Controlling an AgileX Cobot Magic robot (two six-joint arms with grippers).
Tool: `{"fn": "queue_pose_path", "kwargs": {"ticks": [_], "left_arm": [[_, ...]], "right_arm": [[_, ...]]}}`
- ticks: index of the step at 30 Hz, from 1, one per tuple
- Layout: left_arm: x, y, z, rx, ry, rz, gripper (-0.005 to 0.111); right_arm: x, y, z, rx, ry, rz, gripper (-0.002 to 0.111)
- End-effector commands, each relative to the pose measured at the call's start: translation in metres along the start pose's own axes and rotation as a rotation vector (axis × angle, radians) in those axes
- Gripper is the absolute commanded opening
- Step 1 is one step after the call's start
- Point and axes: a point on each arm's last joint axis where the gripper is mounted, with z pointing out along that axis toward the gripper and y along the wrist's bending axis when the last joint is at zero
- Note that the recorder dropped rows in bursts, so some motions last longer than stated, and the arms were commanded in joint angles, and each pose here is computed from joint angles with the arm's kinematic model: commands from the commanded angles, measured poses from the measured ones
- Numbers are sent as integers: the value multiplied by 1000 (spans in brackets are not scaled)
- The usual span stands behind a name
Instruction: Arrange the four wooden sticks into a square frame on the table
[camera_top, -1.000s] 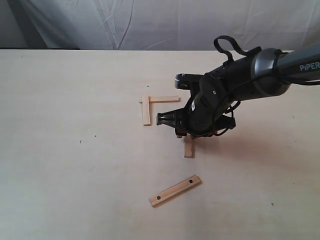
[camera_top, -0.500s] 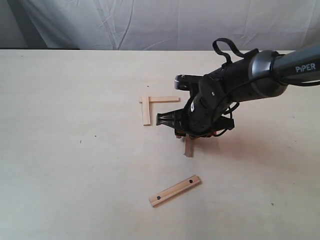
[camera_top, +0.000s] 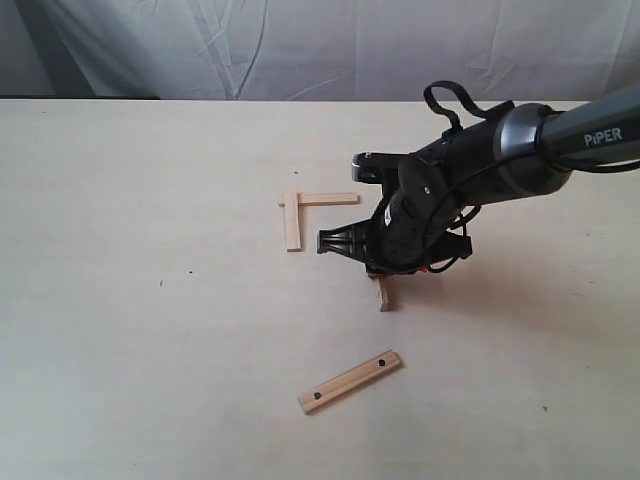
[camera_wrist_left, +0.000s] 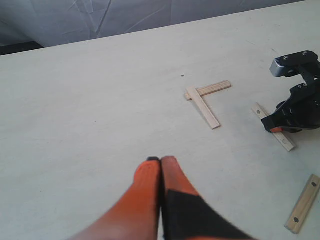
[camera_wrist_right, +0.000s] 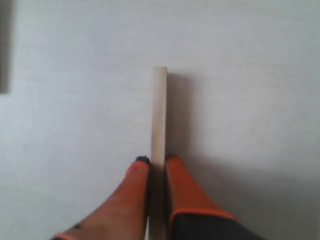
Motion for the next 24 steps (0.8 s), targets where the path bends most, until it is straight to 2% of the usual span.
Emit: {"fn": "queue_pose_path", "kwargs": {"ticks": [1, 7, 12, 15, 22, 24], "left_arm": [[2, 0, -1, -1, -3, -7, 0], [2, 0, -1, -1, -3, -7, 0], [2, 0, -1, -1, -3, -7, 0], [2, 0, -1, -1, -3, -7, 0], [2, 0, -1, -1, -3, -7, 0], [2, 0, -1, -1, -3, -7, 0]], "right_arm": [[3, -3, -2, 17, 28, 6, 0], [1, -4, -12, -61, 67, -80, -1], [-7, -16, -16, -291, 141, -66, -1], [-13, -28, -18, -369, 153, -29, -1], [-17, -47, -9, -348, 172, 7, 0], [-15, -49, -4, -345, 187, 13, 7]]}}
